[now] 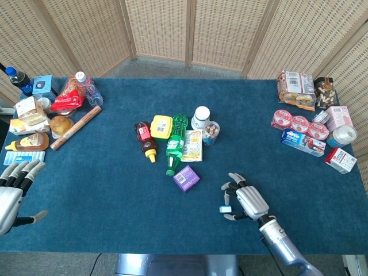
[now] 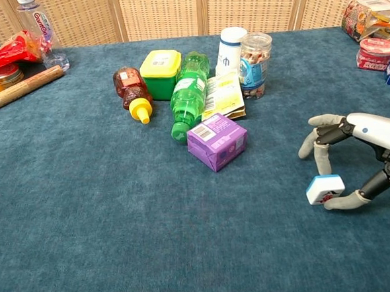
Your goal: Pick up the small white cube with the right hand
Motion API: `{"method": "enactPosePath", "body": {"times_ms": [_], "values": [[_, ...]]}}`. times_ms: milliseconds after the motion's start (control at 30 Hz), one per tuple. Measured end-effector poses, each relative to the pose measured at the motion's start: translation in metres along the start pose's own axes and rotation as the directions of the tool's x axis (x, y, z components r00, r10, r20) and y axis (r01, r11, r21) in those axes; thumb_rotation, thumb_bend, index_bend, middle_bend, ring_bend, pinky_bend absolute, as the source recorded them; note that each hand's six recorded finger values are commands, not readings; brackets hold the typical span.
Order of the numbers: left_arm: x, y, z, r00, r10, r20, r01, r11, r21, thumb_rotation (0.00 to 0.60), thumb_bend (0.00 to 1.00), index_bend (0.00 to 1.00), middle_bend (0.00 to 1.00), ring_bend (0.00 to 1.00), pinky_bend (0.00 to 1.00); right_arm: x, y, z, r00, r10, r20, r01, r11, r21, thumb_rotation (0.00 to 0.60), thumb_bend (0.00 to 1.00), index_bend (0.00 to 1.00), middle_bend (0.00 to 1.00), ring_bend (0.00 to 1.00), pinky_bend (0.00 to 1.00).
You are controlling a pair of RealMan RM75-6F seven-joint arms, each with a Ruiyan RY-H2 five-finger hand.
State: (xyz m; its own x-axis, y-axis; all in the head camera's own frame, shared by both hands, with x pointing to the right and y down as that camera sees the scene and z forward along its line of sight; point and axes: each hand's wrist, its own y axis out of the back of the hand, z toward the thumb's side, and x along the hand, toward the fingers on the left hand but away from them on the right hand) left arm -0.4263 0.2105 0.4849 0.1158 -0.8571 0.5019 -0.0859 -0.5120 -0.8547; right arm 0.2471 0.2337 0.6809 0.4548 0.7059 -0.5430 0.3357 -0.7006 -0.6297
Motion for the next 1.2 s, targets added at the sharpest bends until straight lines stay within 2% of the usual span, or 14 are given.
{"method": "enactPosePath", "body": {"times_ms": [233, 667, 967, 1200], "values": [[0.000, 0.000, 0.000, 1.000, 0.000, 0.001, 0.000, 1.000, -0.001, 0.600, 0.00, 0.00, 0.00, 0.00, 0.00, -0.001, -0.001, 0.000, 1.000, -0.001, -0.004, 0.001, 1.000, 0.005, 0.600, 0.23, 0.69, 0.34, 0.00, 0.00], [0.001, 0.000, 0.000, 1.000, 0.001, 0.004, -0.001, 1.000, -0.004, 0.600, 0.00, 0.00, 0.00, 0.00, 0.00, -0.003, 0.007, 0.009, 0.999, -0.028, -0.022, 0.028, 1.000, 0.007, 0.600, 0.23, 0.70, 0.34, 0.00, 0.00], [0.000, 0.003, 0.002, 1.000, 0.008, 0.010, -0.008, 1.000, -0.011, 0.600, 0.00, 0.00, 0.00, 0.00, 0.00, -0.005, 0.031, 0.028, 0.995, -0.080, -0.060, 0.081, 0.997, 0.011, 0.600, 0.22, 0.70, 0.34, 0.00, 0.00], [-0.001, 0.004, 0.003, 1.000, 0.011, 0.014, -0.011, 1.000, -0.014, 0.600, 0.00, 0.00, 0.00, 0.00, 0.00, -0.015, 0.062, 0.051, 0.984, -0.146, -0.100, 0.149, 0.989, 0.020, 0.600, 0.22, 0.70, 0.34, 0.00, 0.00]]}}
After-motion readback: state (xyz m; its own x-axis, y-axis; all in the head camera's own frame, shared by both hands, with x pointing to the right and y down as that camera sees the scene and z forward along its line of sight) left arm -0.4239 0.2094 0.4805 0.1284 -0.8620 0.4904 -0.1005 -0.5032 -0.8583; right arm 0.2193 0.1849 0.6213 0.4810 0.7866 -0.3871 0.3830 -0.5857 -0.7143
